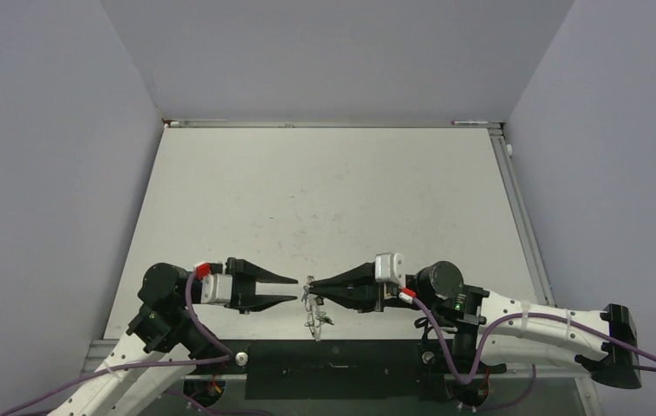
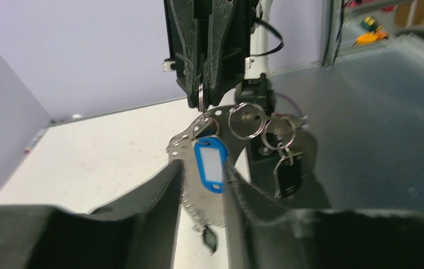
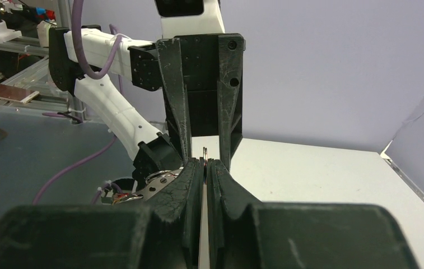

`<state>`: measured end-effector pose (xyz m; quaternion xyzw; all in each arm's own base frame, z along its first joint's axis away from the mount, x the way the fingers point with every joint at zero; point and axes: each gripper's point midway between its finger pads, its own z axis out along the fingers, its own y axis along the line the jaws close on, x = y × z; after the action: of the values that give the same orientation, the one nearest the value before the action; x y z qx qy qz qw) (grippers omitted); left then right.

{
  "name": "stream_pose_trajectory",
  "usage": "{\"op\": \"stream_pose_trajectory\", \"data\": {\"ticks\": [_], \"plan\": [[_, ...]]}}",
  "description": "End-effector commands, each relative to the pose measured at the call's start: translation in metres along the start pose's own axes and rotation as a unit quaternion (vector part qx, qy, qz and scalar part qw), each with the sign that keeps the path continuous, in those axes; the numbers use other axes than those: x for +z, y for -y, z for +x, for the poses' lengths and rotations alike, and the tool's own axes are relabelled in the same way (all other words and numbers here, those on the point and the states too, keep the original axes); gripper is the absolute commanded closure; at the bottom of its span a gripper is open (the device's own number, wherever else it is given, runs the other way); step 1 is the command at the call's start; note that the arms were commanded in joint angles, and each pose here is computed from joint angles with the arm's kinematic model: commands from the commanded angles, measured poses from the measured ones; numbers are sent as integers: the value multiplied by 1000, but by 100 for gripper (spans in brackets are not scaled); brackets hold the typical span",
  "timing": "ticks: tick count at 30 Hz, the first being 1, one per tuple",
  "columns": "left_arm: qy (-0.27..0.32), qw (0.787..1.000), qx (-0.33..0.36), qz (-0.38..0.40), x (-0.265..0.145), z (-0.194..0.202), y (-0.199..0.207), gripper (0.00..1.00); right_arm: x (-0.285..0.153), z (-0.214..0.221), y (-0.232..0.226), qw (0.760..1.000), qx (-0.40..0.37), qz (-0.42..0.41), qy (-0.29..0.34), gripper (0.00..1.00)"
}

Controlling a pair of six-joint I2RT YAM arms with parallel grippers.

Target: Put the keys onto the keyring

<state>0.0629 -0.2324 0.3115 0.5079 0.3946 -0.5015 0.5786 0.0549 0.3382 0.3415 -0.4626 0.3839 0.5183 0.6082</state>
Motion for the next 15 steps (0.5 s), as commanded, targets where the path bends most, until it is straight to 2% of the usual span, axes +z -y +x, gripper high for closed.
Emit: {"op": "stream_pose_trajectory", "data": {"ticks": [1, 2, 3, 6, 10, 15], "plan": [[13, 1000, 17, -16, -1, -14, -4, 57, 4, -55, 6, 997, -22, 8, 78, 95], [16, 1000, 20, -17, -1, -16, -3, 48, 4, -55, 6, 997, -22, 8, 78, 95], [20, 999, 24, -17, -2, -17, -2, 44, 4, -55, 6, 997, -22, 7, 78, 95], [28, 999, 33, -18, -4, -20, 0, 40, 5, -56, 4, 997, -20, 3, 80, 95], [30, 999, 33, -9, -4, -22, 3, 40, 6, -55, 2, 997, -16, -4, 81, 95], [32, 999, 35, -6, -4, -23, 4, 51, 10, -50, -2, 997, -11, -15, 78, 95]]}}
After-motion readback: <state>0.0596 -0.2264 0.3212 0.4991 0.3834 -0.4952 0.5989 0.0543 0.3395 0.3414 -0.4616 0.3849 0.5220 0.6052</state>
